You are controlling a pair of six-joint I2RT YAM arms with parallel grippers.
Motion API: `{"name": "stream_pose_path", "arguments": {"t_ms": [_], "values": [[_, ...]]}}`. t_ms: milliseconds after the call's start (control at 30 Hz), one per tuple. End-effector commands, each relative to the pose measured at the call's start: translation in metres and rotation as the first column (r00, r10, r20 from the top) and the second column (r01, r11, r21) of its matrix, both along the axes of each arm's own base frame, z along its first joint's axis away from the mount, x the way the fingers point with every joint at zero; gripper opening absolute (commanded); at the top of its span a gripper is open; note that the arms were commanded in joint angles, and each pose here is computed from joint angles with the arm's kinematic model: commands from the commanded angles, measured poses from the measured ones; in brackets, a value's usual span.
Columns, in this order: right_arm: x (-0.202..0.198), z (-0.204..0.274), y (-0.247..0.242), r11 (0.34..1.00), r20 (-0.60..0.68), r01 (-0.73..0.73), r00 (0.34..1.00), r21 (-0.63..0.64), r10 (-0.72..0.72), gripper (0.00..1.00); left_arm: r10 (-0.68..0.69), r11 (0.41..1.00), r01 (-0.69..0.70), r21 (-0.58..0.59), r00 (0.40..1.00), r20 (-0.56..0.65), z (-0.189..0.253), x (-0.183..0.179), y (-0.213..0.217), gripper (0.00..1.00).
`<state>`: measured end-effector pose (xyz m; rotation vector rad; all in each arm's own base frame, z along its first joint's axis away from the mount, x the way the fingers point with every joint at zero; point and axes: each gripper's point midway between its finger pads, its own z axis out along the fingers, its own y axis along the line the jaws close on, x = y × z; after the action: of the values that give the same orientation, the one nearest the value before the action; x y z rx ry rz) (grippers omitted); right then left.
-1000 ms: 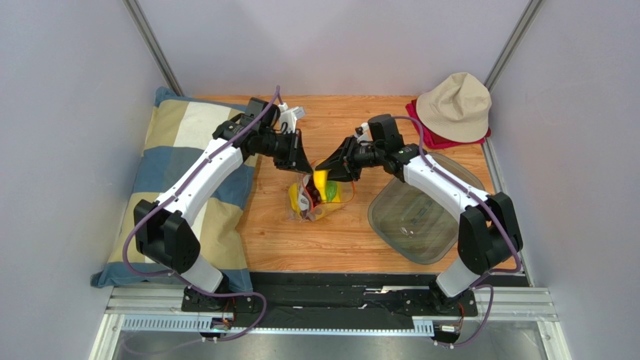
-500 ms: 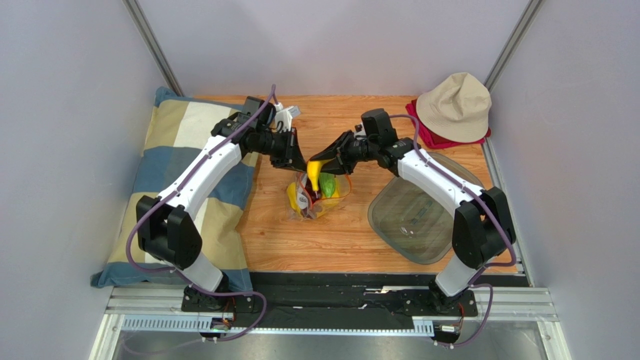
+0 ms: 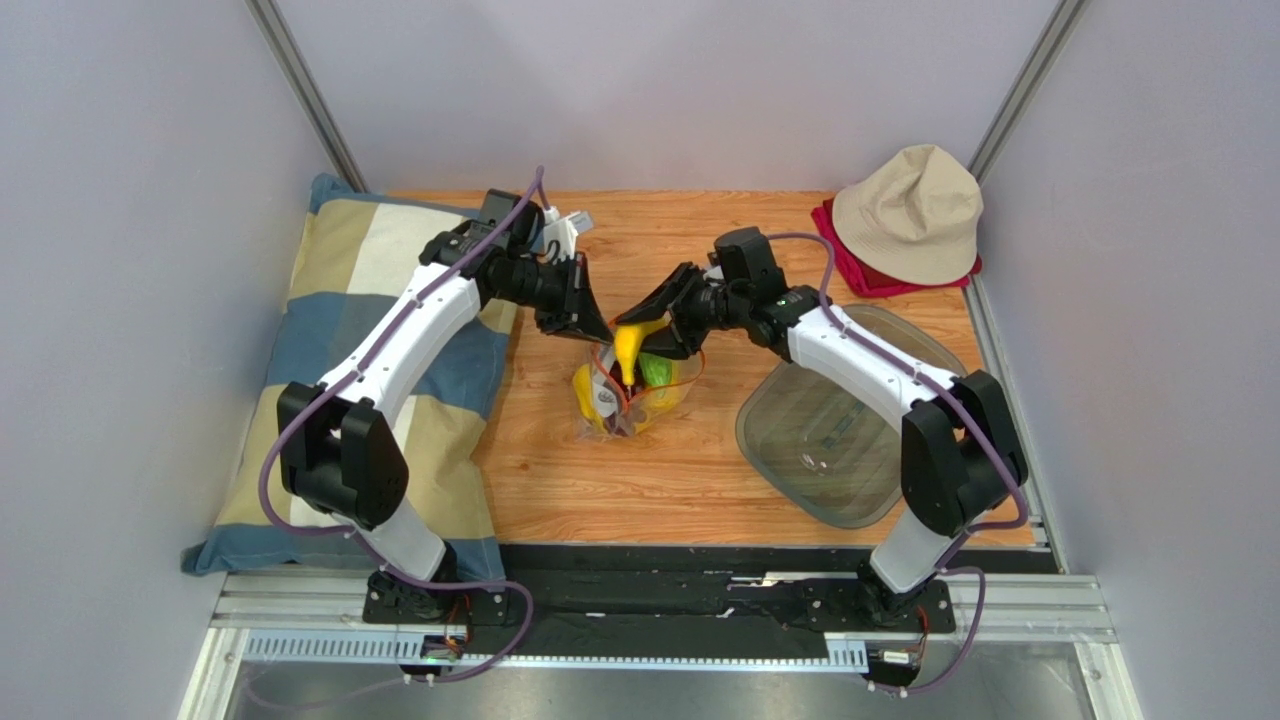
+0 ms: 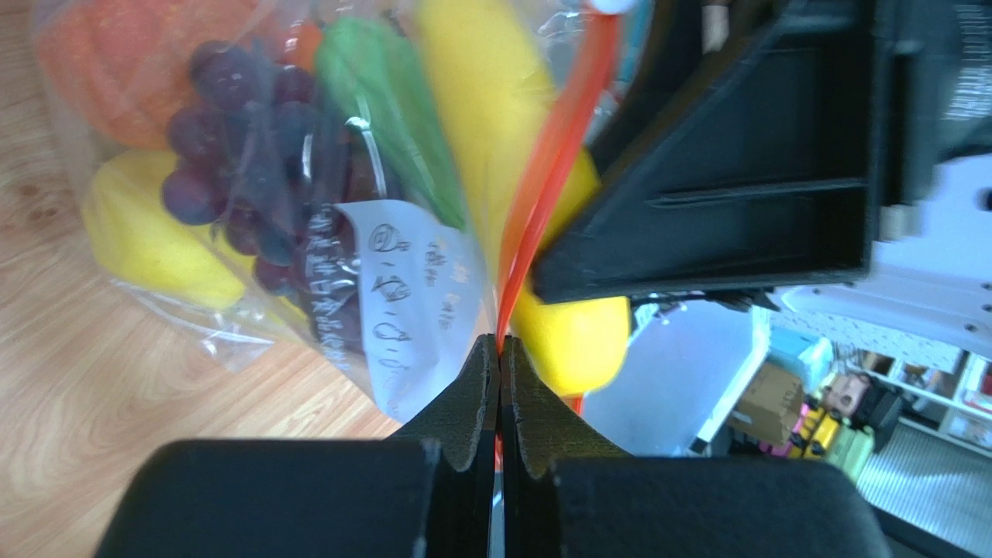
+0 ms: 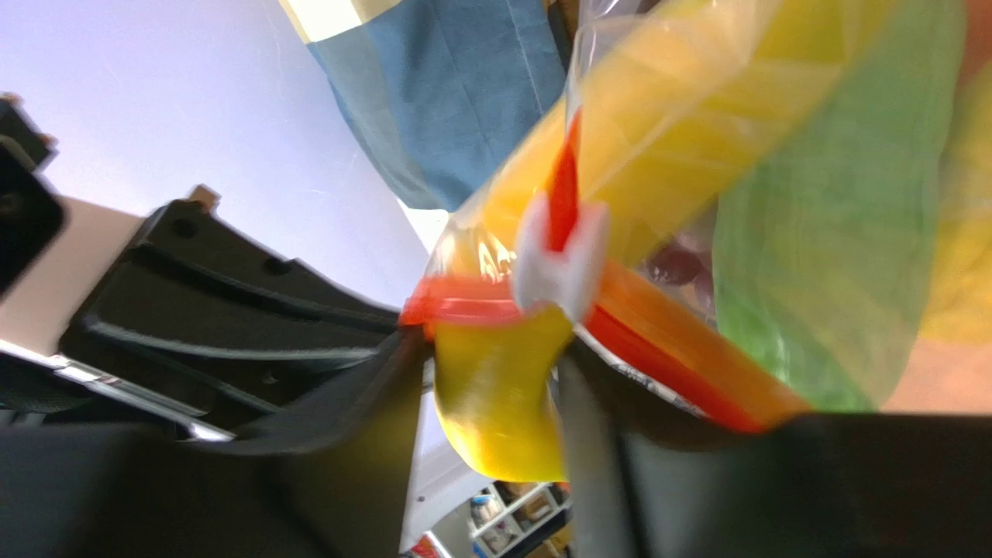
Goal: Place the food in the zip-top bag and seal the zipper
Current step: Place the fake fruit in the zipper food storage bag, then adjust the zipper food storage bag at the center of the board.
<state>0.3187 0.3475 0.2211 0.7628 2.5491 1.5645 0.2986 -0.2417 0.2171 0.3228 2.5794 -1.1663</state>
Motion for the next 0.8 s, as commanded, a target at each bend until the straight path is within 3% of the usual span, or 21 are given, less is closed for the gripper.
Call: {"name": "stream_pose_path", "arguments": {"t_ms": [0,100,200,233,367,533,600,700,767], "values": [[0.002,0.006,0.009,0.995,0.193,-0.096,0.977,0.020,0.090,0.60,-0.060,0.993,0.065,-0.101,0.997,0.054,0.037,-0.003,-0.011,0.00],[-0.009,0.014,0.008,0.982,0.249,-0.188,0.950,-0.021,0.187,0.78,-0.061,0.993,0.067,-0.099,0.996,0.059,0.039,-0.003,-0.009,0.00],[-0.024,0.032,0.003,0.966,0.334,-0.252,0.907,-0.056,0.256,0.86,-0.058,0.993,0.064,-0.095,0.996,0.063,0.039,0.000,-0.008,0.00],[-0.026,0.043,0.001,0.957,0.405,-0.279,0.867,-0.085,0.289,0.86,-0.057,0.994,0.062,-0.095,0.997,0.061,0.038,0.001,-0.007,0.00],[-0.044,0.044,-0.014,0.927,0.421,-0.330,0.826,-0.178,0.374,0.86,-0.055,0.994,0.060,-0.096,0.997,0.050,0.035,0.002,-0.007,0.00],[-0.074,0.053,-0.032,0.871,0.481,-0.425,0.727,-0.247,0.491,0.78,-0.052,0.994,0.058,-0.098,0.997,0.062,0.036,0.005,-0.007,0.00],[-0.082,0.070,-0.037,0.852,0.544,-0.451,0.659,-0.268,0.520,0.74,-0.051,0.994,0.057,-0.098,0.997,0.065,0.036,0.006,-0.007,0.00],[-0.077,0.083,-0.055,0.835,0.612,-0.383,0.569,-0.395,0.550,0.73,-0.048,0.994,0.054,-0.097,0.997,0.060,0.034,0.006,-0.007,0.00],[-0.068,0.074,-0.073,0.832,0.597,-0.306,0.586,-0.464,0.548,0.73,-0.050,0.994,0.056,-0.096,0.997,0.062,0.034,0.005,-0.006,0.00]]}}
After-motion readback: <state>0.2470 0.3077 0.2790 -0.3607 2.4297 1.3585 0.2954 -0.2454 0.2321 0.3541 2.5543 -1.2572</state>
